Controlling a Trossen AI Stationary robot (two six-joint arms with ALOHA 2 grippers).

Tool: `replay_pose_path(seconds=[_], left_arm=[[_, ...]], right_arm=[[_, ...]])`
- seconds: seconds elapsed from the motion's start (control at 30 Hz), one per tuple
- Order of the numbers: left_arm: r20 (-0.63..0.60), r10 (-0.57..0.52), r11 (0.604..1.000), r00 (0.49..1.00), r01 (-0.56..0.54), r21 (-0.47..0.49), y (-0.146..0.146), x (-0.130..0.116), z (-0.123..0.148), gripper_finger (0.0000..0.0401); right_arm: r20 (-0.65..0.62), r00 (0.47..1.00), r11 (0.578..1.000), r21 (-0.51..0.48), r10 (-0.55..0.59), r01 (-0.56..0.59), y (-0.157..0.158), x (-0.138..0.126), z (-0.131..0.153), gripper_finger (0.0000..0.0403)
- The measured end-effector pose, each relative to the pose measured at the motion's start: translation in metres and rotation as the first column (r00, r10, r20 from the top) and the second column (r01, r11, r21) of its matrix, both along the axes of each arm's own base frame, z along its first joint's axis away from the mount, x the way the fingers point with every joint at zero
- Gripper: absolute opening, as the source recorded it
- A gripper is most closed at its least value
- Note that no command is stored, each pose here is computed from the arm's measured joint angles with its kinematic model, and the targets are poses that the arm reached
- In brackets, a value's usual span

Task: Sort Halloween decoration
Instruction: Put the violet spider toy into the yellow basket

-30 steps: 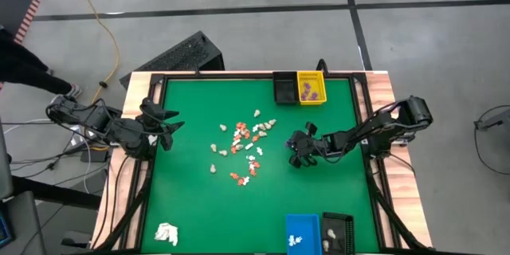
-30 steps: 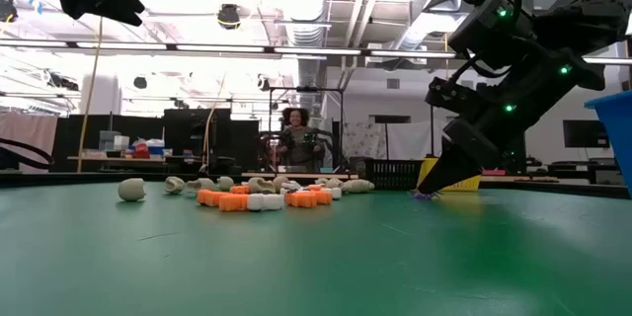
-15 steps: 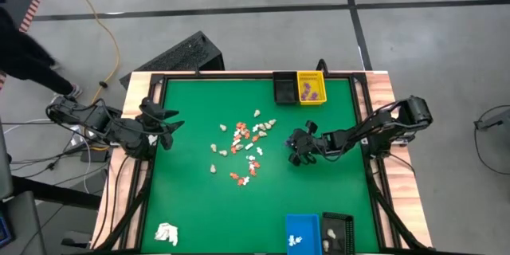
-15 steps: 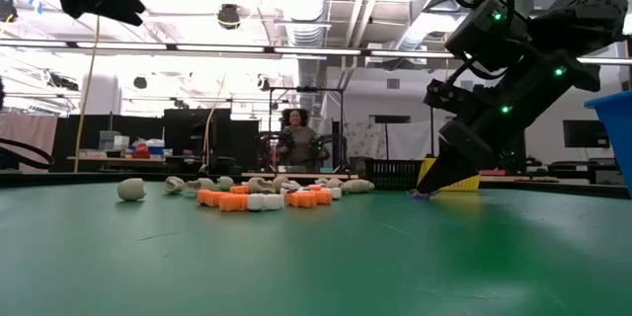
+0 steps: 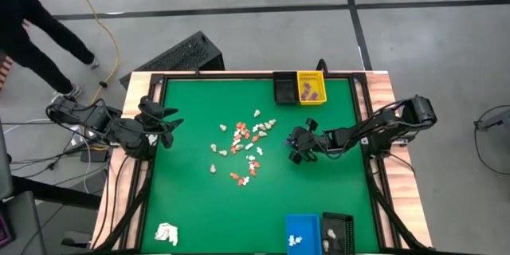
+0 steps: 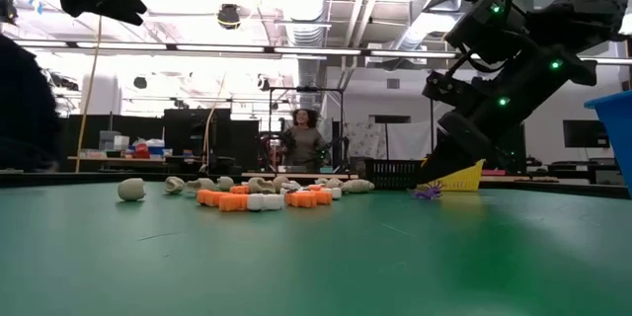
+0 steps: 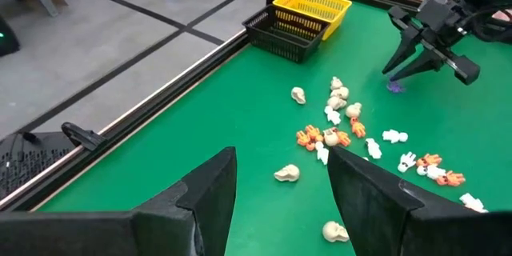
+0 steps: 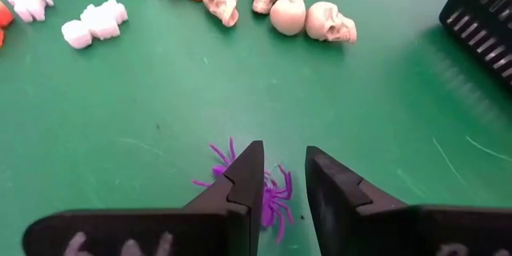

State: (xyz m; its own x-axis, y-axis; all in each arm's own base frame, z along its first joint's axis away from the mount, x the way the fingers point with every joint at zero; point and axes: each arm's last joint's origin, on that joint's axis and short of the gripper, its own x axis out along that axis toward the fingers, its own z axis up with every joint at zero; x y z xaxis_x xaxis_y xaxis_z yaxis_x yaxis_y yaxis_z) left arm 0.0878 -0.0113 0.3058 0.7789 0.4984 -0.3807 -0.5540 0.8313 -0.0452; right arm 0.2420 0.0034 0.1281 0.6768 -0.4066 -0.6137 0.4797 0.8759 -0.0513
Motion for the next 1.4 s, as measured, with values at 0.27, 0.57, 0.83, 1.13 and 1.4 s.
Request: replay_pose_path(seconds=[0.27,0.57,0.83,1.13,1.4], left_arm=[[-0.003,-0.004,1.0,1.0,0.004,-0.002,0.0,0.0,0.0,0.0189],[-0.003,-0.003,1.0,1.0,0.003,-0.002,0.0,0.0,0.0,0.0189],[-0.002,-0.002,1.0,1.0,0.002,-0.001,0.0,0.0,0.0,0.0189],[-0.01,-0.007,1.0,1.0,0.007,0.011,0.0,0.0,0.0,0.0189],[-0.018,-0.008,1.0,1.0,0.009,0.016,0.0,0.0,-0.001,0.0189]], right_arm=[[-0.058,0.998,0.999,0.037,-0.026,0.028,0.0,-0.005,-0.005,0.0098],[-0.072,0.997,0.997,0.069,-0.012,0.018,0.002,-0.006,-0.006,0.0074],[-0.074,0.997,0.998,0.056,-0.023,0.028,0.001,-0.006,-0.006,0.0004],[-0.034,0.997,0.998,-0.007,-0.067,0.067,-0.004,-0.008,0.015,0.0],[0.086,0.952,0.942,-0.142,-0.295,0.305,-0.018,-0.025,0.045,0.0]])
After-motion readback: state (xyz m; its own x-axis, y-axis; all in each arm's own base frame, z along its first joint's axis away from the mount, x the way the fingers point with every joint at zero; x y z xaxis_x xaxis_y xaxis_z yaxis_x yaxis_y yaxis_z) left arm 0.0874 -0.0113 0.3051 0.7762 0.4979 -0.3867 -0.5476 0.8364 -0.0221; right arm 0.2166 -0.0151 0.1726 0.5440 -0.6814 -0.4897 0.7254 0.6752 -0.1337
